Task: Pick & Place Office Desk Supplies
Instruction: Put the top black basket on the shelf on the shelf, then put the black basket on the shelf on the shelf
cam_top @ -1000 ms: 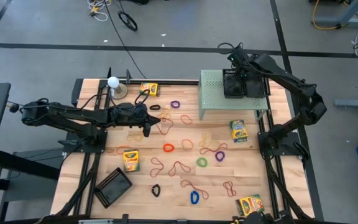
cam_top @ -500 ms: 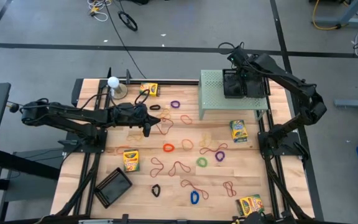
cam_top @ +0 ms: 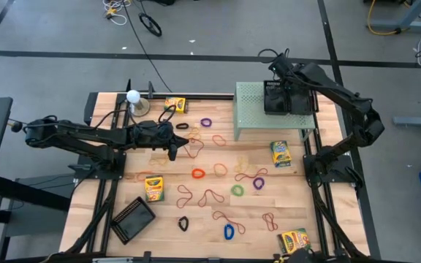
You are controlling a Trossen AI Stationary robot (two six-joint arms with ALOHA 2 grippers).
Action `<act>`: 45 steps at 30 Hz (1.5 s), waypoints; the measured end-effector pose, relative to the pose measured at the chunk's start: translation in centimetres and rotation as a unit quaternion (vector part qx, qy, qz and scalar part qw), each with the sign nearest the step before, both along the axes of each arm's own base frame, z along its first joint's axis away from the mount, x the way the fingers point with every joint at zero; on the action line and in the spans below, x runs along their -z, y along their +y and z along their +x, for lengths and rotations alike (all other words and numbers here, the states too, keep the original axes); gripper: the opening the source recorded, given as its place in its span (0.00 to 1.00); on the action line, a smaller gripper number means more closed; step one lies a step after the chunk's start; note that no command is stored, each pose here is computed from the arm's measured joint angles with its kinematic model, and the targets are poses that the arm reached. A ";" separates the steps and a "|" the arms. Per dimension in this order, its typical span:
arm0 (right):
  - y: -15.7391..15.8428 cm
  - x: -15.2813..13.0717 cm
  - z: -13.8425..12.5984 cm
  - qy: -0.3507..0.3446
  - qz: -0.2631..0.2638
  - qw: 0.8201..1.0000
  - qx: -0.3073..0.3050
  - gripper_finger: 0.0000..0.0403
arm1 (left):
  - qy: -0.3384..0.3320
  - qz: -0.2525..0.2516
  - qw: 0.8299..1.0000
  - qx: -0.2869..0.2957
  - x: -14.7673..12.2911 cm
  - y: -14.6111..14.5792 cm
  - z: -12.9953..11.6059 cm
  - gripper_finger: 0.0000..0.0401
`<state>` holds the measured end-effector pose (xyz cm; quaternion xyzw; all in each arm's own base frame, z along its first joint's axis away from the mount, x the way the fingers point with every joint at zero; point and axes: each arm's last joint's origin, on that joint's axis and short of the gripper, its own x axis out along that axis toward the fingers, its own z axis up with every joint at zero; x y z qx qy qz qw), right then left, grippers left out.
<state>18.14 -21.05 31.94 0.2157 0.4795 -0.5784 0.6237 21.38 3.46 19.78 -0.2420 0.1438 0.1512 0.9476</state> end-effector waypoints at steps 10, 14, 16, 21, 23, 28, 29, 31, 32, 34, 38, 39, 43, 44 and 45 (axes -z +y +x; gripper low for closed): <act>4.5 -4.0 -0.6 -0.055 -0.070 0.994 -0.067 0.02 | -0.017 -0.017 0.998 0.064 -2.0 -0.3 0.7 0.03; 8.6 -6.1 0.5 -0.122 -0.095 0.973 -0.170 0.02 | 0.034 -0.006 0.993 0.113 -3.7 -1.1 1.2 0.02; 10.7 -6.8 1.4 -0.160 -0.103 0.956 -0.221 0.01 | 0.074 0.011 0.989 0.128 -4.3 -1.7 1.1 0.01; 15.3 -7.7 4.2 -0.221 -0.113 0.905 -0.345 0.01 | 0.101 -0.035 0.983 0.147 -4.7 -2.5 1.7 0.03; 16.7 -7.2 5.6 -0.254 -0.114 0.877 -0.391 0.01 | 0.130 -0.067 0.977 0.154 -4.3 -2.6 1.9 0.04; 18.8 -3.3 8.4 -0.338 -0.102 0.801 -0.483 0.01 | 0.253 -0.059 0.956 0.135 -4.7 -4.3 0.7 0.01; 19.1 -2.7 8.7 -0.355 -0.102 0.788 -0.493 0.01 | 0.278 -0.063 0.950 0.130 -4.8 -4.8 0.3 0.01; 19.7 -1.6 9.1 -0.388 -0.101 0.764 -0.506 0.01 | 0.316 -0.090 0.937 0.120 -5.3 -6.0 -0.4 0.03; 19.9 -1.2 9.3 -0.400 -0.101 0.756 -0.508 0.01 | 0.333 -0.109 0.929 0.119 -5.4 -6.6 -0.9 0.04; 20.3 -0.7 9.3 -0.408 -0.098 0.751 -0.510 0.01 | 0.368 -0.148 0.910 0.119 -5.5 -8.2 -1.7 0.08; 20.4 -0.4 9.3 -0.399 -0.093 0.753 -0.515 0.01 | 0.416 -0.205 0.879 0.110 -5.4 -11.5 -3.5 0.18; 20.4 -0.4 9.3 -0.398 -0.093 0.753 -0.515 0.01 | 0.426 -0.213 0.873 0.104 -5.4 -12.2 -4.0 0.21; 20.3 -0.4 9.3 -0.395 -0.098 0.752 -0.519 0.01 | 0.448 -0.231 0.860 0.081 -5.1 -14.7 -5.6 0.31; 20.3 -0.4 9.3 -0.394 -0.098 0.752 -0.520 0.01 | 0.453 -0.230 0.858 0.071 -5.0 -15.1 -6.0 0.33; 20.3 -0.4 9.3 -0.394 -0.098 0.751 -0.520 0.01 | 0.458 -0.227 0.858 0.060 -4.9 -15.4 -6.4 0.35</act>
